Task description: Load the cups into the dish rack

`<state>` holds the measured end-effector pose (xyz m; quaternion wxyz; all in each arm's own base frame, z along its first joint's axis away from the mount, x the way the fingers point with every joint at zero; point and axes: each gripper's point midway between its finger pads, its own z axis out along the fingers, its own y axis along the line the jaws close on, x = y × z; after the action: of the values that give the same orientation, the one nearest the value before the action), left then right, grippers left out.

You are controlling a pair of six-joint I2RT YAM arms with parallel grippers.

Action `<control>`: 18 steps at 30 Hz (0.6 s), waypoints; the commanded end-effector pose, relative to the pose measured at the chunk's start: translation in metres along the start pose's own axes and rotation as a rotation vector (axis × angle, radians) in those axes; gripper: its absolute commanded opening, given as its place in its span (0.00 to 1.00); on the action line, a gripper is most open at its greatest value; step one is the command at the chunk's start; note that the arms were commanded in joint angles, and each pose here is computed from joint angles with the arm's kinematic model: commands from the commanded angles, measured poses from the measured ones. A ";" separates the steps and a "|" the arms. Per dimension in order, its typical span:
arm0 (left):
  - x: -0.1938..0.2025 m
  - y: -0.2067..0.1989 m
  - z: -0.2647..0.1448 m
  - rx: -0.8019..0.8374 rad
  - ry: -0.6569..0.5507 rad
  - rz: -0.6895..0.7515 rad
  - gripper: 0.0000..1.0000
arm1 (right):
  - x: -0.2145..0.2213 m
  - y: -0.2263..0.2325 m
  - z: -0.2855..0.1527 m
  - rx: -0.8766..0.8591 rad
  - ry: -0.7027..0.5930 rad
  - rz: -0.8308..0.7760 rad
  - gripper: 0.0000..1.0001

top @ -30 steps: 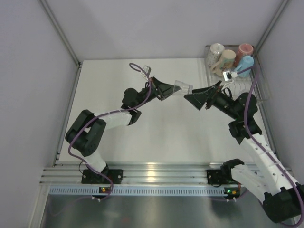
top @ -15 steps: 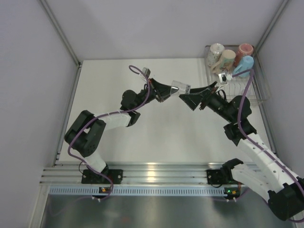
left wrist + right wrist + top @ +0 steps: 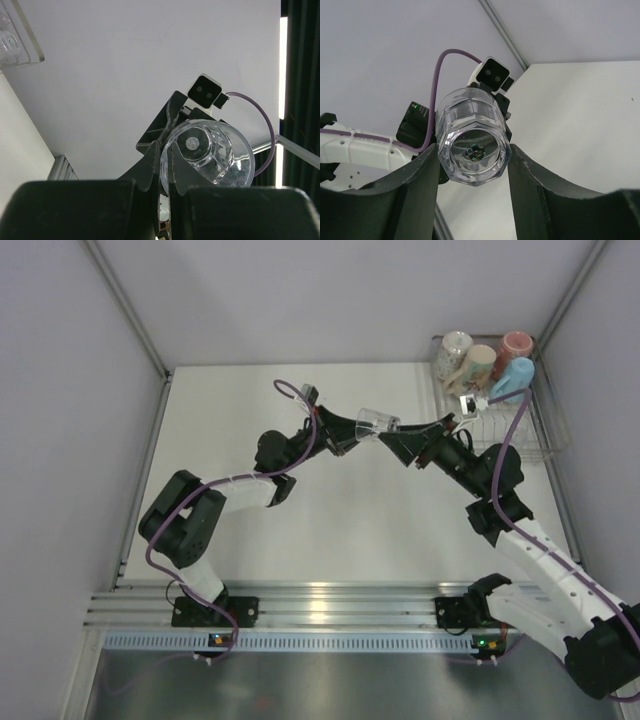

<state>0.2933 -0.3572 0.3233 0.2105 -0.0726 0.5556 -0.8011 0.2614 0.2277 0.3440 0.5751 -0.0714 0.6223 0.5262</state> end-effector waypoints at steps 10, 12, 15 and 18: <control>0.029 -0.063 -0.017 0.316 0.079 0.214 0.40 | -0.025 0.026 -0.008 -0.057 -0.129 -0.042 0.00; 0.029 -0.062 -0.019 0.313 0.074 0.212 0.51 | -0.028 0.023 -0.008 -0.034 -0.137 -0.047 0.00; 0.028 -0.059 -0.020 0.303 0.067 0.209 0.63 | -0.032 0.018 -0.009 0.010 -0.140 -0.072 0.00; 0.024 -0.048 -0.023 0.276 0.038 0.183 0.67 | -0.037 0.009 -0.010 0.078 -0.143 -0.084 0.00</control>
<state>0.2862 -0.3606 0.3033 0.1972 -0.0725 0.5740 -0.7914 0.2590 0.2152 0.3447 0.6022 -0.0450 0.6183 0.5030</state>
